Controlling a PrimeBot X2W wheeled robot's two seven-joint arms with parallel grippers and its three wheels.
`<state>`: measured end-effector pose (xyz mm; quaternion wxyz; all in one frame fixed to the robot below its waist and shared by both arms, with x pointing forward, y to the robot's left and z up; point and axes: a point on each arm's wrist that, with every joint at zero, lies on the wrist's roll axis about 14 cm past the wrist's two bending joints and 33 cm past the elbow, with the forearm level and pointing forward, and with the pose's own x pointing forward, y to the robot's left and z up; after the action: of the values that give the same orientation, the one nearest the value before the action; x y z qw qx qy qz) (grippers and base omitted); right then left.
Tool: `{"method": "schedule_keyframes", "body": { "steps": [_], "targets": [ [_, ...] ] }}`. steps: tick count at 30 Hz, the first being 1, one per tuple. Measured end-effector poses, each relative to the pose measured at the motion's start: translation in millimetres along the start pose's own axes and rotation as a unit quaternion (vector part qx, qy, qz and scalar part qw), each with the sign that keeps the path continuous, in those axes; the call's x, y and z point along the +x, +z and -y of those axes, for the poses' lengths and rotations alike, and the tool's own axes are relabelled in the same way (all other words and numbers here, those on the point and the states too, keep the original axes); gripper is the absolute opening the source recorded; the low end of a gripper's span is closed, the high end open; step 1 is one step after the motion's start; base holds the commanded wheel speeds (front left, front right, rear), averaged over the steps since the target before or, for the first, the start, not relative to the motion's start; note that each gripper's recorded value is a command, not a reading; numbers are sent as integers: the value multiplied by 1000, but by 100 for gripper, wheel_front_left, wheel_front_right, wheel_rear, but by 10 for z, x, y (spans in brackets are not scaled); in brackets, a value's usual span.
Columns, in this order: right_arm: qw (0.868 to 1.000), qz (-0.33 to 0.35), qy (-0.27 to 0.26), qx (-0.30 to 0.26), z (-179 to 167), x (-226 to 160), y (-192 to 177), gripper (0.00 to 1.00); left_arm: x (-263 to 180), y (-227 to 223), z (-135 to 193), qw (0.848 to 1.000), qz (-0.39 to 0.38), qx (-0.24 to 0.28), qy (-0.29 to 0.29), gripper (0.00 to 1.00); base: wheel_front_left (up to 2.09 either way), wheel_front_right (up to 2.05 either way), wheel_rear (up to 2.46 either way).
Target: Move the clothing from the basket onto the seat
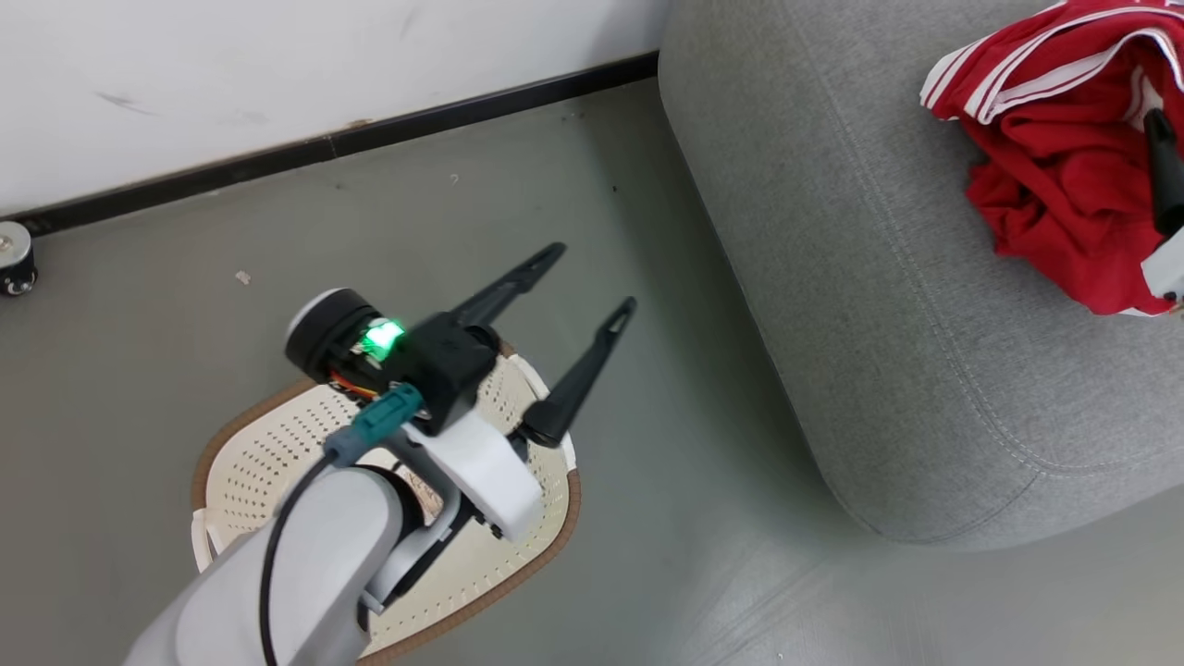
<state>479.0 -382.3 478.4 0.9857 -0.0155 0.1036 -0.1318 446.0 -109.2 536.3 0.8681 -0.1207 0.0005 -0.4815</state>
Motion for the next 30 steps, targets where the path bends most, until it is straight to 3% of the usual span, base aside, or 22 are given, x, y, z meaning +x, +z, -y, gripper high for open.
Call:
{"method": "schedule_keyframes", "body": {
  "steps": [15,30],
  "targets": [
    [998,67,4,10,33,-283,341,100,-148,89,-193,998,13,2,61,100,0,0,0],
    [990,119,75,15,-545,-536,560,100,-627,181,-549,984,26,6,178,100,0,0,0]
  ]
}}
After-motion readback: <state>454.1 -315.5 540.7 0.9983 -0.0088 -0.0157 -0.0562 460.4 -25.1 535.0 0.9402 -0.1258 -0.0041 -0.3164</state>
